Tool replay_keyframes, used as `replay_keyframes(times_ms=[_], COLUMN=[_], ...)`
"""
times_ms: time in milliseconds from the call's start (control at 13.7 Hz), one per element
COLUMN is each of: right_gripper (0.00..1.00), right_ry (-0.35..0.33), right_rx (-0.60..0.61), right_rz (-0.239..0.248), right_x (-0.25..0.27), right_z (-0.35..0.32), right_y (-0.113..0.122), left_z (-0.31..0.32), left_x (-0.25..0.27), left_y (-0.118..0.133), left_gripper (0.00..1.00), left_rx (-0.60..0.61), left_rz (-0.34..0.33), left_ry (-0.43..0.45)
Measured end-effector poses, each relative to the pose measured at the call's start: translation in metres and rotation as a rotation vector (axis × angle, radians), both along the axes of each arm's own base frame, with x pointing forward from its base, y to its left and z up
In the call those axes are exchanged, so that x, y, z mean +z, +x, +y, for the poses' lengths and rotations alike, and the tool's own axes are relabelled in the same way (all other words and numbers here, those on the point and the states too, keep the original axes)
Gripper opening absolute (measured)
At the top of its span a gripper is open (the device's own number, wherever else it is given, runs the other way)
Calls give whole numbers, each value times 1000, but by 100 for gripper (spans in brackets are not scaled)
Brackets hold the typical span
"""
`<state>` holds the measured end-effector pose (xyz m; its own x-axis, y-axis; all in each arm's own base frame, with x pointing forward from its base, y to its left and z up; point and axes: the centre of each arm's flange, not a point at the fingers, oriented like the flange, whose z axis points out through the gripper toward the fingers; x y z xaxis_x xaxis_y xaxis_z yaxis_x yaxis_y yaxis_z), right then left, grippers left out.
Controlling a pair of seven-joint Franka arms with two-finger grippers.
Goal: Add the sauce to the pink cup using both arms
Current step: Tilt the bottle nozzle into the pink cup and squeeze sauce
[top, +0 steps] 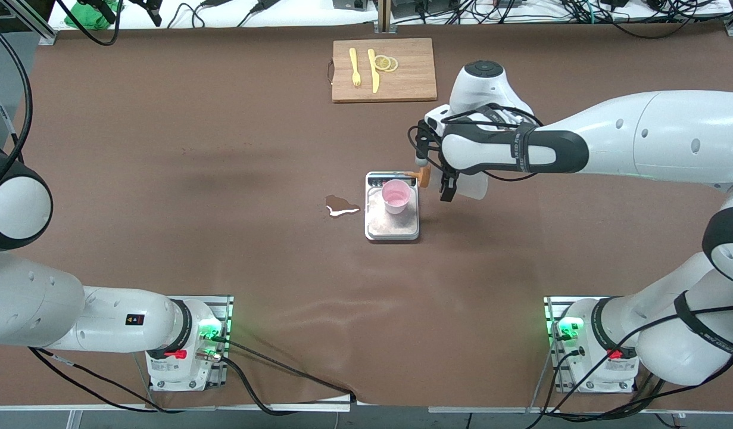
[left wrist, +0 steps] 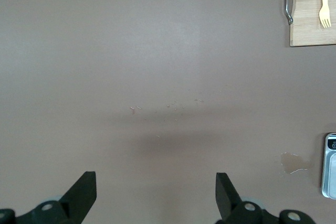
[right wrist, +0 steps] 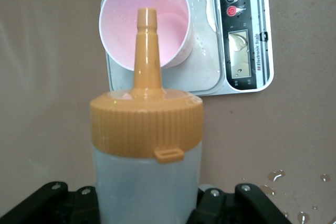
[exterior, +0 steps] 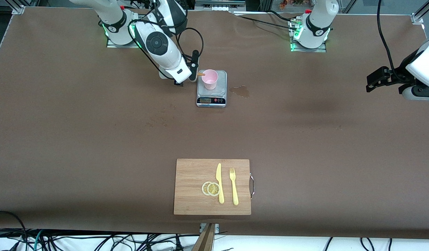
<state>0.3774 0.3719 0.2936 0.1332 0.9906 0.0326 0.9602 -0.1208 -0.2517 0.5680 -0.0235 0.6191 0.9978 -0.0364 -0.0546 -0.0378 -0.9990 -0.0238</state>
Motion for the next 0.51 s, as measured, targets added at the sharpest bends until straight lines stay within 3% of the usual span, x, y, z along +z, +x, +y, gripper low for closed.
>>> replay_keyframes(times_ms=[510], right_gripper=[21], right_ry=[-87], right_rx=[31], right_rz=[-20], right_x=[5], right_z=[2], right_y=[5], left_z=[1], left_x=[-1], left_y=[-1], left_gripper=[100], left_rx=[2], left_rz=[10], left_ry=[1])
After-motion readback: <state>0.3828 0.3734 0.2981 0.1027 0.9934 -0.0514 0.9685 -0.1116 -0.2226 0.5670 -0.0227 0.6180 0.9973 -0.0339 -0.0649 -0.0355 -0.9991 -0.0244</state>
